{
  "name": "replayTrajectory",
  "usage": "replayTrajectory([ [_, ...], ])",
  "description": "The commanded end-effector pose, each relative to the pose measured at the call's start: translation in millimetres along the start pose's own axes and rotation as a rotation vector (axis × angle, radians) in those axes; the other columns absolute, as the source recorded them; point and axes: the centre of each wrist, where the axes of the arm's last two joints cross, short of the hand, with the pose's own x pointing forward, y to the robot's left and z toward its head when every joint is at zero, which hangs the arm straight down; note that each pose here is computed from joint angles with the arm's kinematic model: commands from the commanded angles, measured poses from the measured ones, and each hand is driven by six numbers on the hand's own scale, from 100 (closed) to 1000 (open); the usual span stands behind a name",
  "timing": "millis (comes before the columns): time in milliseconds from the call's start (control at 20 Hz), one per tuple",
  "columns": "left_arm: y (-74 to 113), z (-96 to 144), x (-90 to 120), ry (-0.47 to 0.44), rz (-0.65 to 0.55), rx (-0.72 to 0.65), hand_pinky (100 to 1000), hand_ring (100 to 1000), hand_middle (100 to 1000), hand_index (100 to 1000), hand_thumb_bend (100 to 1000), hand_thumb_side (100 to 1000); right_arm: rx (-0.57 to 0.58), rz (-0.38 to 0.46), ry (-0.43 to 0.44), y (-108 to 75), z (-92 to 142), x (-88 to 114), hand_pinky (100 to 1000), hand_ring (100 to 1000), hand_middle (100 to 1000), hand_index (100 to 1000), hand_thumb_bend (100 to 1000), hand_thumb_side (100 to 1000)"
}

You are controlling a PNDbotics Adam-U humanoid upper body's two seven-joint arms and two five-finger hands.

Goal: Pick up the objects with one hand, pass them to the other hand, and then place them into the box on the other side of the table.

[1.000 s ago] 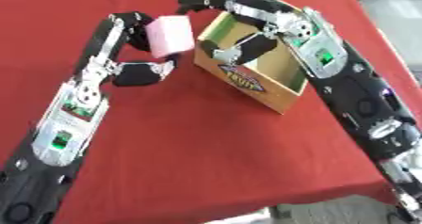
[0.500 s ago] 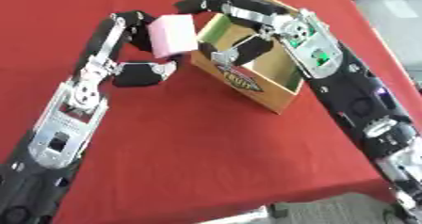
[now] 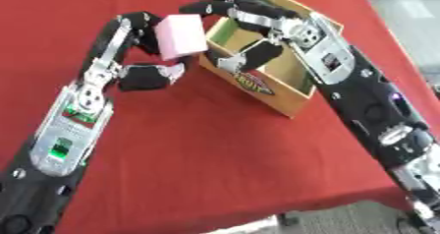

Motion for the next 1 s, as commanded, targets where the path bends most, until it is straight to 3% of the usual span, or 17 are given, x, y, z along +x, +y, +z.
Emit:
replayTrajectory([
  [50, 0.9, -4.0, 10.5, -0.027, 0.016, 0.009, 590, 468, 346, 501, 206, 100, 0.316, 0.25, -0.24, -9.8, -0.5, 4.9, 949, 1000, 877, 1000, 100, 306],
  [1000, -7.5, -7.0, 5.7, -0.009, 0.033, -0.018, 585, 467, 345, 500, 205, 100, 0.31, 0.222, -0.28, -3.8, -5.7, 7.7, 952, 1000, 884, 1000, 100, 254],
])
